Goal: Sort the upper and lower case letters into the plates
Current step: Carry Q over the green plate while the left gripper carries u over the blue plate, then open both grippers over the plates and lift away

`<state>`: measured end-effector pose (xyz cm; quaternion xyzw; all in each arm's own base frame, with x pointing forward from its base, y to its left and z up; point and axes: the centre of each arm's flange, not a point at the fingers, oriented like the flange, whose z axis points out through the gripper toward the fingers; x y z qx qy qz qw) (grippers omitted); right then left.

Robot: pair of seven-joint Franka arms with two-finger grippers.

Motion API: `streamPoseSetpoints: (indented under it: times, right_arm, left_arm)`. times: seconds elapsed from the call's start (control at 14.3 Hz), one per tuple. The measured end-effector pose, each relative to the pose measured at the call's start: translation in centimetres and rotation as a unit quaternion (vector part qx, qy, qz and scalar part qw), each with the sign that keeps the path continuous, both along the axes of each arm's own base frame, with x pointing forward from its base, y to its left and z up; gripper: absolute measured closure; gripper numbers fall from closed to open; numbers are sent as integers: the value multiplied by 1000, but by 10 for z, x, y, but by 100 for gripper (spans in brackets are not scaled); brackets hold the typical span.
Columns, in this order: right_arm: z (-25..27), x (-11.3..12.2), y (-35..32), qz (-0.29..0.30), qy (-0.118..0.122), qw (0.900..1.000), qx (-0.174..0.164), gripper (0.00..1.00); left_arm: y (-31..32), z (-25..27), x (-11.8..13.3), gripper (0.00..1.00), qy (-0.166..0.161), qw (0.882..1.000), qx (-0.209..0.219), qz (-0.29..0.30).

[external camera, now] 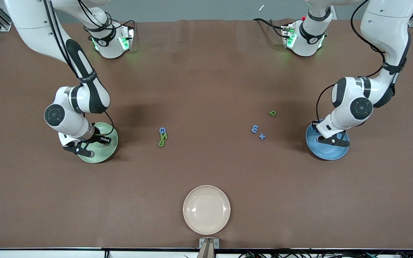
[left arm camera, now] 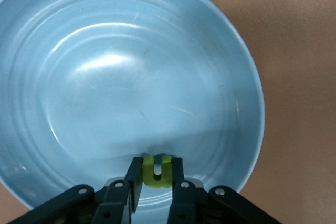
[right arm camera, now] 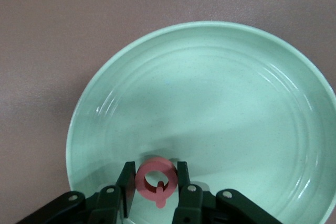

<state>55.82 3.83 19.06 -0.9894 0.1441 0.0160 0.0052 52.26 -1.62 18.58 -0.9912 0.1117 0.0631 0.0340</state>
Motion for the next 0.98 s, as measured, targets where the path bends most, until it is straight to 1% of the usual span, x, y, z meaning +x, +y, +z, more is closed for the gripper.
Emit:
streamPoseSetpoints:
  times: [0.56,0.7,0.77,0.84,0.91,0.98]
  right_arm:
    - [-8,-6,0,0,9,1000,-1,64]
    - [-10,-6,0,0,11,1000,-1,64]
    - [-11,-7,0,0,12,1000,-1,64]
    - [-11,-7,0,0,12,1000,-1,64]
    - [-11,-7,0,0,12,1000,-1,60]
    - [-11,-7,0,0,12,1000,-2,49]
  left_arm:
    - [0,-3,-2,74,1,1000,0,0]
    - [0,-3,-2,70,0,1000,0,0]
    - [0,-3,-2,64,0,1000,-1,0]
    - [0,-2,-2,56,-1,1000,-1,0]
    - [0,-2,-1,47,-3,1000,-1,-1]
    - [0,-1,-1,36,-5,1000,-1,-1]
